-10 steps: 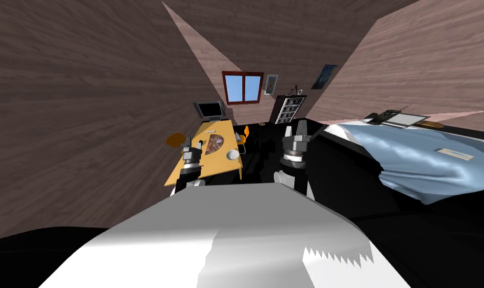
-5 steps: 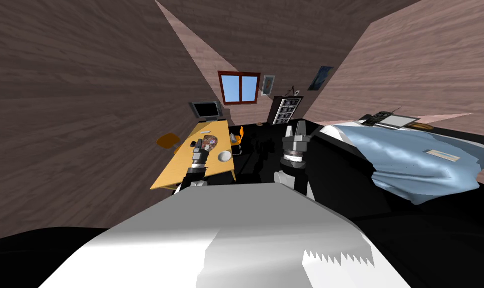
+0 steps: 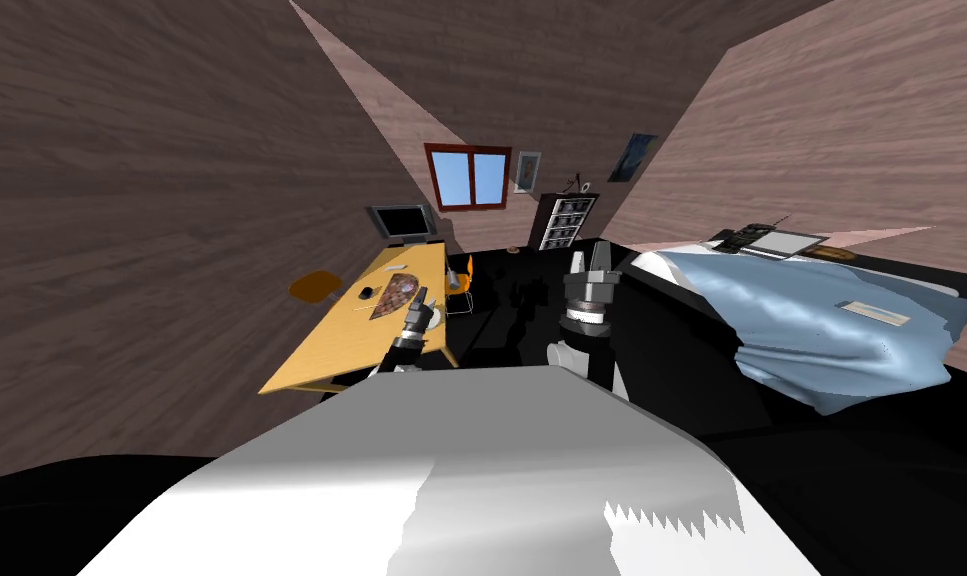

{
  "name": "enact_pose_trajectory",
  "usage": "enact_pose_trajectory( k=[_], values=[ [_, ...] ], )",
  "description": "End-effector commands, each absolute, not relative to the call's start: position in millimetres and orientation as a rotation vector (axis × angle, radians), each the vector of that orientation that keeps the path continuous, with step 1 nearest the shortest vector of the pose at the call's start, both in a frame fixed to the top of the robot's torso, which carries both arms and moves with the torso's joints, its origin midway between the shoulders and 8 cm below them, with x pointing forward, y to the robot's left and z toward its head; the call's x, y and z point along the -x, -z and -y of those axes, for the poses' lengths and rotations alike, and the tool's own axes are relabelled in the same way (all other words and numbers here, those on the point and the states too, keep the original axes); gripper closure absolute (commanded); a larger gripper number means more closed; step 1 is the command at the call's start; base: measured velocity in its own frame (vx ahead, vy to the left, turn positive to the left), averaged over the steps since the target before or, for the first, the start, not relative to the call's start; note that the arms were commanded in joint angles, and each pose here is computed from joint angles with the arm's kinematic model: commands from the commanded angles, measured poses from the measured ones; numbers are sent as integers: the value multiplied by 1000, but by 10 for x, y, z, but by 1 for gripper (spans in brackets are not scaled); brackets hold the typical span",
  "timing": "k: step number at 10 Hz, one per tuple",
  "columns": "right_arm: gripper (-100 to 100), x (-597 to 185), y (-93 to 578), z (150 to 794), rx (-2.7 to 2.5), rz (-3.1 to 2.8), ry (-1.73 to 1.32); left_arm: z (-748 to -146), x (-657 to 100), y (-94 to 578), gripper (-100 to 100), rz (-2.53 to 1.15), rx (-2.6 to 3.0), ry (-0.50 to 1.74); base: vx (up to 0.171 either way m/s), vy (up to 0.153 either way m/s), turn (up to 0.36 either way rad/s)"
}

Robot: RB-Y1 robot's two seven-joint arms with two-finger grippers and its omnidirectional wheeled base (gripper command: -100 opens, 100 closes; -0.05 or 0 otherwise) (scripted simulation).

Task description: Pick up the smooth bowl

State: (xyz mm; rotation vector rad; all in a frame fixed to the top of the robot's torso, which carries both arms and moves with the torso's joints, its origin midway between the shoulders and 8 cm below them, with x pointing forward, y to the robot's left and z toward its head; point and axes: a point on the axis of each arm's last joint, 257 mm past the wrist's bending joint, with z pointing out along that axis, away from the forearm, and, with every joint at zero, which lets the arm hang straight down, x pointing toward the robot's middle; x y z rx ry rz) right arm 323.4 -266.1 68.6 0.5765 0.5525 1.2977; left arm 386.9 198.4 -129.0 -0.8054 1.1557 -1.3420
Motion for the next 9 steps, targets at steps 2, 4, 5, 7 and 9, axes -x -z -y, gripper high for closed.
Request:
enact_pose_trajectory(
  k=[2, 4, 5, 7, 9],
  values=[
    [0, -3234, -685, 2661, -577, -553, -1298, -1758, -3867, 1653, -100, -1269, 837, 1365, 118, -247, -23],
    [0, -3233, -686, 2661, -576, -553, -1298, -1690, -3843, 1809, -100, -1315, 853, 1371, 69, -139, -6],
    [0, -3234, -685, 2661, -576, -553, -1298, -1635, -3811, 1976, -100, -1363, 872, 1374, 68, -169, -24],
    [0, -3234, -685, 2661, -576, -553, -1298, -1595, -3768, 2153, -100, -1413, 894, 1375, 73, -103, -1],
    [0, -3234, -685, 2661, -576, -553, -1297, -1576, -3652, 2536, -100, -1517, 946, 1364, 115, -111, -12]
  ],
)
